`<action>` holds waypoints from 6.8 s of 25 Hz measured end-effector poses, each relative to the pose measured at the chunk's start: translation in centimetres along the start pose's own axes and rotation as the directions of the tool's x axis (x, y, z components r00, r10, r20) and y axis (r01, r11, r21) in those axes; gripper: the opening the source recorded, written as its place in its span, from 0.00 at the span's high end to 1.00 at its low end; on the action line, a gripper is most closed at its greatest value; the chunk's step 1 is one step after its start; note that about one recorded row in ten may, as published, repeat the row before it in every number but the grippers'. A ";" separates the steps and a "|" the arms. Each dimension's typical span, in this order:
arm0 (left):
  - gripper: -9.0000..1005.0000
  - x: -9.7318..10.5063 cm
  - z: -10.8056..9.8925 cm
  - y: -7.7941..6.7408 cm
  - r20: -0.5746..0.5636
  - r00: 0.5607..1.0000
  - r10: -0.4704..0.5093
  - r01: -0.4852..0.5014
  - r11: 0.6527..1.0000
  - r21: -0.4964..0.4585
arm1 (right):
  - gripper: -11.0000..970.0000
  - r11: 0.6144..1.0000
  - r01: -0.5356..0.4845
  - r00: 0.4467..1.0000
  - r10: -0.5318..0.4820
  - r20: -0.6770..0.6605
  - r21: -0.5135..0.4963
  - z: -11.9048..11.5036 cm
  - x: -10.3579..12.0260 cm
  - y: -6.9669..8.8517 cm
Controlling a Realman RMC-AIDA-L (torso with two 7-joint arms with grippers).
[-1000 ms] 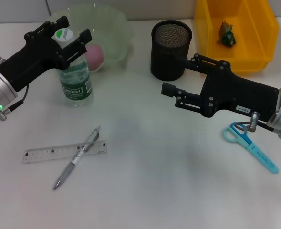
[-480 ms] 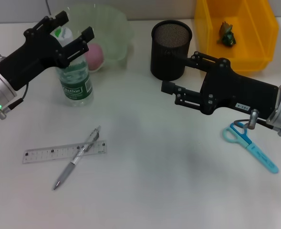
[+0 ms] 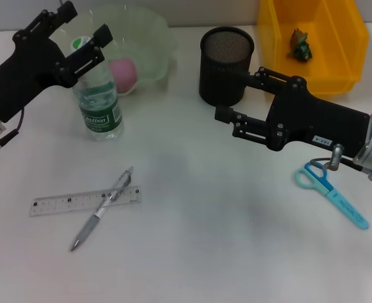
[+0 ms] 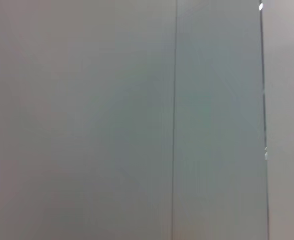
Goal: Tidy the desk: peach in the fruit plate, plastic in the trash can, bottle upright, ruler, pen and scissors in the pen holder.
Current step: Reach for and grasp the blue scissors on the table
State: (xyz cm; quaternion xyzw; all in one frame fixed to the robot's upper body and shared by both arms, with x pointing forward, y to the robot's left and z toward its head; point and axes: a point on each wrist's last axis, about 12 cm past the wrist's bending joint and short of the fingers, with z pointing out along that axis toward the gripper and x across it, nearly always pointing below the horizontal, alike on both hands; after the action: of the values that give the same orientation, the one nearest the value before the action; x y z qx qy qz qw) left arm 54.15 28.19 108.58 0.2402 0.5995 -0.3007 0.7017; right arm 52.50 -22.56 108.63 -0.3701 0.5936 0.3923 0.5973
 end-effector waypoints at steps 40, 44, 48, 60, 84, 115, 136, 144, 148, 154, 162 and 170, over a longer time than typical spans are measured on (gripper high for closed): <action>0.21 -1.8 -2.4 -2.6 -0.250 0.958 -0.141 0.239 0.875 0.422 | 0.27 0.940 -0.209 0.837 0.030 -0.546 -0.269 1.7 -8.2 -3.2; 0.21 -1.7 -2.7 -2.7 -0.262 0.955 -0.139 0.244 0.872 0.425 | 0.27 0.933 -0.218 0.793 -0.002 -0.609 -0.287 3.4 -8.6 -3.2; 0.21 -1.7 -4.8 -2.0 -0.408 0.901 -0.145 0.320 0.858 0.402 | 0.27 0.922 -0.225 0.757 -0.038 -0.652 -0.315 5.4 -9.0 -2.8; 0.21 -3.1 -6.8 -1.0 -0.384 0.916 -0.115 0.267 0.889 0.372 | 0.27 0.895 -0.311 0.653 -0.045 -0.756 -0.322 10.8 -10.4 -2.4; 0.21 -3.2 -7.6 -1.0 -0.382 0.919 -0.093 0.244 0.898 0.366 | 0.28 0.922 -0.118 0.419 -0.290 -0.861 -0.368 19.3 -7.3 1.7; 0.21 -3.8 -7.0 -0.7 -0.338 0.937 -0.083 0.208 0.912 0.353 | 0.28 0.895 0.010 0.489 -0.393 -0.779 -0.445 22.0 -6.5 3.8; 0.21 -3.7 -7.1 -0.8 -0.336 0.938 -0.086 0.209 0.913 0.351 | 0.28 0.973 0.011 0.481 -0.207 -0.852 -0.231 18.4 -10.0 2.1; 0.21 -3.7 -6.8 -0.7 -0.336 0.938 -0.082 0.206 0.913 0.353 | 0.28 0.998 -0.055 0.324 0.000 -0.946 -0.019 15.0 -11.6 0.3; 0.21 -3.7 -6.7 -0.7 -0.335 0.939 -0.081 0.205 0.912 0.355 | 0.28 0.996 -0.037 0.212 0.092 -0.973 0.086 13.0 -10.8 -0.4; 0.21 -3.7 -6.7 -0.8 -0.335 0.939 -0.083 0.207 0.912 0.355 | 0.28 0.986 -0.056 0.167 0.166 -0.972 0.158 11.3 -10.2 -0.6; 0.21 -3.7 -6.5 -0.8 -0.332 0.939 -0.084 0.207 0.911 0.355 | 0.28 0.959 0.005 0.208 0.276 -0.939 0.283 8.6 -11.3 -0.8; 0.21 -3.6 -5.8 -0.6 -0.329 0.941 -0.077 0.197 0.916 0.349 | 0.28 0.916 -0.038 0.175 0.399 -0.900 0.399 5.4 -11.3 -0.4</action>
State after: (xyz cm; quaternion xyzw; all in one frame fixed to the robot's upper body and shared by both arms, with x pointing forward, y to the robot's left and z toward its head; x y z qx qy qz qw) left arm 49.28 32.27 111.20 0.3712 0.6481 -0.4181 0.5171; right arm 55.31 -18.19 120.04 -0.3518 0.9308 0.0649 0.0747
